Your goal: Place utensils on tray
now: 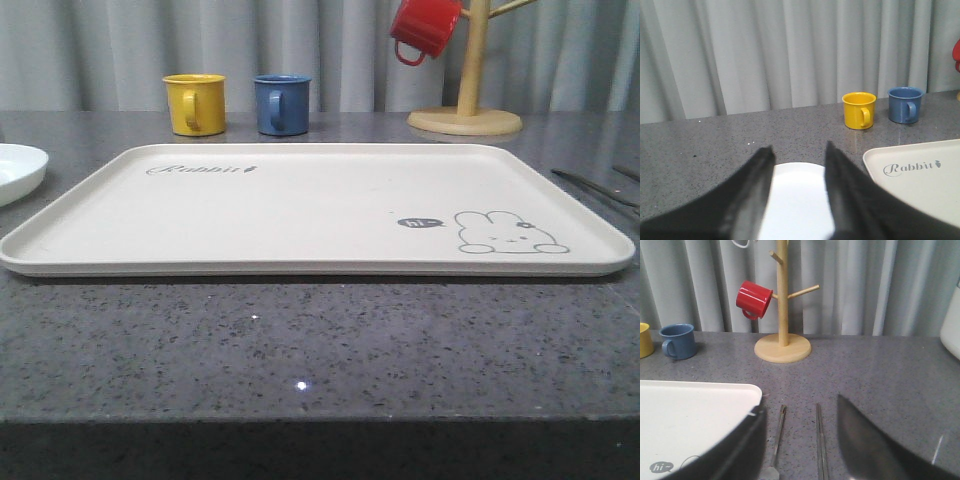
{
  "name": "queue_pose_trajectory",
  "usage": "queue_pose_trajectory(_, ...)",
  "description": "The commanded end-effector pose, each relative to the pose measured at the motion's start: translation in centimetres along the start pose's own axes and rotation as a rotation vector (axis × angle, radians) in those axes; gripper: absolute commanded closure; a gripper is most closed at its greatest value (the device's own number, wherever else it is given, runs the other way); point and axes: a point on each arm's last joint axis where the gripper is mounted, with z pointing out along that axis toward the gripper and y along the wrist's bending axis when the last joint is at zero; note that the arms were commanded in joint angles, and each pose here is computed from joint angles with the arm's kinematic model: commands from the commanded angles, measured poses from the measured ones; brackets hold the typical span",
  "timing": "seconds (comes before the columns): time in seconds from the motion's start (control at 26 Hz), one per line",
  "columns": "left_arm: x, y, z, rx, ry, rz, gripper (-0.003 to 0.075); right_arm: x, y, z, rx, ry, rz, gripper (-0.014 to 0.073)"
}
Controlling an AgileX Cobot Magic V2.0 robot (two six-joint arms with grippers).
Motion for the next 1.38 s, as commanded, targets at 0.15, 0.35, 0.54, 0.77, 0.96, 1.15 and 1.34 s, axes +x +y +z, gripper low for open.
queue_pose_trajectory(0.15,-1.6,0.2,0.0,-0.006,-0.081,-0.025,0.0099,-1.6,0.0,0.0,0.003,-0.087,-0.008,-0.0066)
queue_pose_trajectory(0.35,-1.3,0.1,0.9,0.005,-0.033,-0.025,0.0147,-1.6,0.0,0.0,0.003,-0.087,-0.008,-0.0066)
queue_pose_trajectory(0.54,-2.1,-0.4,3.9,0.075,0.114,-0.001,0.0175,-1.6,0.0,0.0,0.003,-0.087,-0.008,-0.0066)
queue_pose_trajectory(0.77,-2.5,-2.2,9.6,0.228,0.486,0.115,0.0175,-1.6,0.0,0.0,0.003,-0.087,-0.008,-0.0066)
queue_pose_trajectory(0.96,-0.9,-2.8,14.8,0.268,0.814,0.188,0.0175,-1.6,0.0,0.0,0.003,-0.088,-0.008,-0.0066)
queue_pose_trajectory(1.15,1.1,-3.5,19.4,0.28,0.97,0.235,0.0175,-1.6,0.0,0.0,0.003,-0.088,-0.008,-0.0066)
queue_pose_trajectory(1.34,3.5,-4.1,21.7,0.294,1.047,0.247,0.0175,-1.6,0.0,0.0,0.003,-0.088,-0.008,-0.0066)
